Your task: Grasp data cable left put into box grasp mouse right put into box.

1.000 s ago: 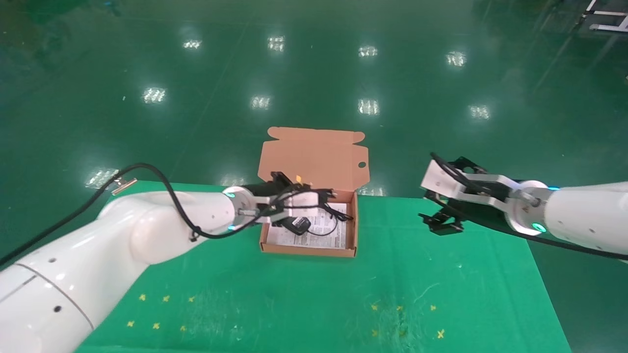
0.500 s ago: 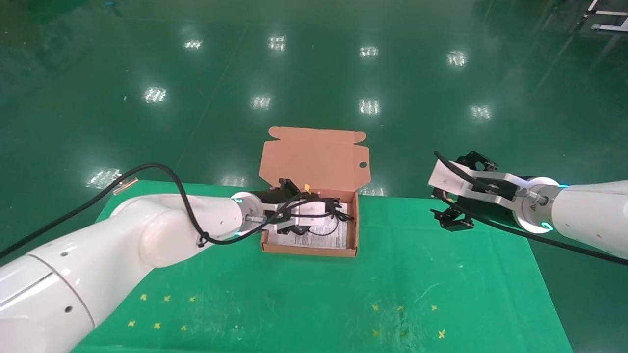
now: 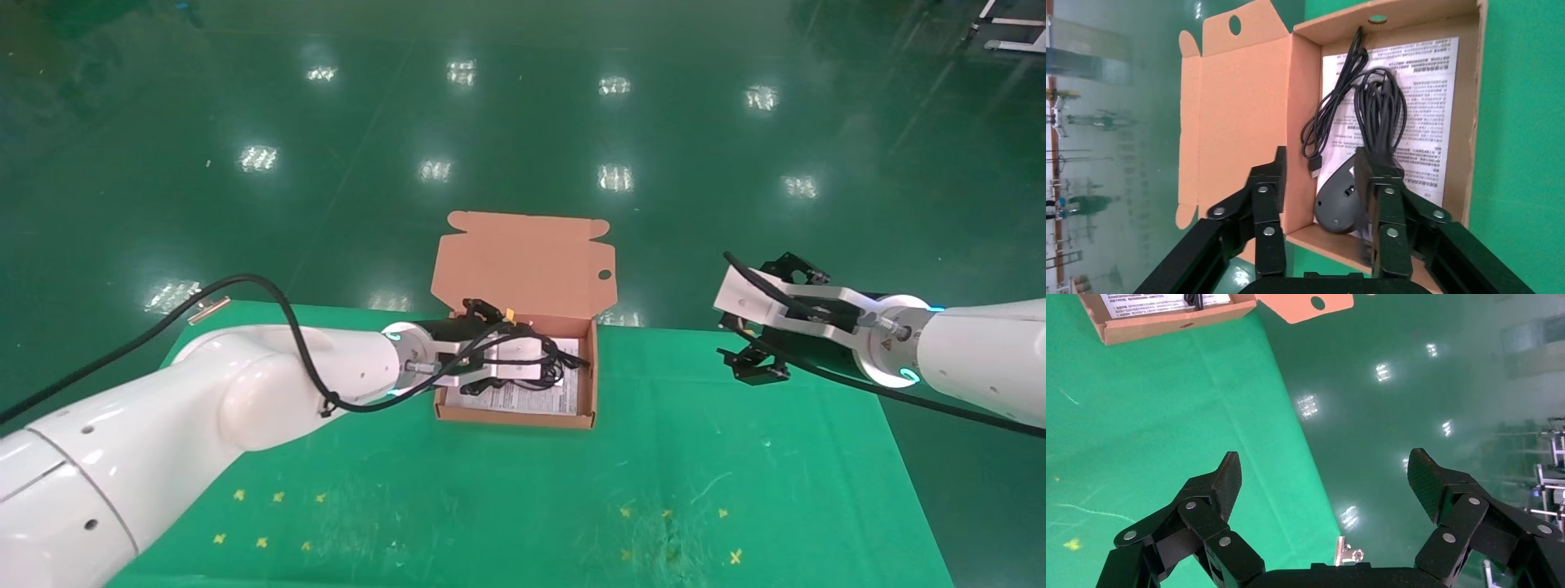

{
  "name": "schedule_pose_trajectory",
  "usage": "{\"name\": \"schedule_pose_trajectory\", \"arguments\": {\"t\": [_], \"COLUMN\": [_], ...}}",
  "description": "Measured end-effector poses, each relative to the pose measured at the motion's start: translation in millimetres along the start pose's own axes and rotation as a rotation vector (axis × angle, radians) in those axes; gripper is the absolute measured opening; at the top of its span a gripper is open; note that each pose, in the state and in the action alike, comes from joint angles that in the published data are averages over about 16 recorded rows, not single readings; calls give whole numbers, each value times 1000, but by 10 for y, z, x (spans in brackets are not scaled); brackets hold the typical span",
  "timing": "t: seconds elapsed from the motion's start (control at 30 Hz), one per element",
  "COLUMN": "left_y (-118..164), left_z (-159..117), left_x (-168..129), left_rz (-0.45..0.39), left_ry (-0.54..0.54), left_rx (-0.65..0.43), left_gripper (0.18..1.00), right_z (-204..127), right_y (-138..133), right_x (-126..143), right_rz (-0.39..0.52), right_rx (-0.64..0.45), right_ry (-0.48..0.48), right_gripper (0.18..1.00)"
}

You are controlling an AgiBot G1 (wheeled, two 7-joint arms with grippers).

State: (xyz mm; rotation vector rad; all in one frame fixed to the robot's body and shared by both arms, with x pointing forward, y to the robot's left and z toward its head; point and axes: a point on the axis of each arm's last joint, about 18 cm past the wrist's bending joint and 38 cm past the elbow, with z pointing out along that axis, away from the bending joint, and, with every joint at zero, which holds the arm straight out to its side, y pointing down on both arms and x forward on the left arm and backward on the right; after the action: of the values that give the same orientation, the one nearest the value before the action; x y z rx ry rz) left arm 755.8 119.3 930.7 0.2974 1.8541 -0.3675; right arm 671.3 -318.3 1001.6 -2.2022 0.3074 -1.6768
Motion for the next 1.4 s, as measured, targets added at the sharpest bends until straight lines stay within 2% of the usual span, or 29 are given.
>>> {"name": "schedule_pose_trajectory", "arguments": {"t": [0.33, 0.53, 0.67, 0.83, 1.07, 1.27, 1.4], "left_y": [-2, 21, 70, 166, 324, 423, 448], "left_z": [-137, -234, -282, -345, -526, -765, -859], "left_x": [-330, -534, -542, -408, -136, 61, 112], "left_rz": [-58, -101, -149, -240, -423, -572, -615], "left_ry": [-56, -89, -80, -32, 63, 139, 161], "left_rx": [8, 14, 22, 46, 118, 208, 242], "left_gripper": [538, 665, 761, 852, 946, 988, 996], "right_z": [-102, -161, -174, -174, -202, -280, -318], "right_y": [-57, -108, -117, -91, -30, -20, -27], "right_x": [200, 294, 272, 159, -108, -351, -425], "right_rz": [-60, -109, -114, -65, 55, 159, 191], "right_rx": [11, 8, 5, 10, 42, 104, 131], "right_ry": [41, 52, 31, -28, -163, -294, -336], "right_gripper": [1000, 1000, 1000, 1000, 1000, 1000, 1000]}}
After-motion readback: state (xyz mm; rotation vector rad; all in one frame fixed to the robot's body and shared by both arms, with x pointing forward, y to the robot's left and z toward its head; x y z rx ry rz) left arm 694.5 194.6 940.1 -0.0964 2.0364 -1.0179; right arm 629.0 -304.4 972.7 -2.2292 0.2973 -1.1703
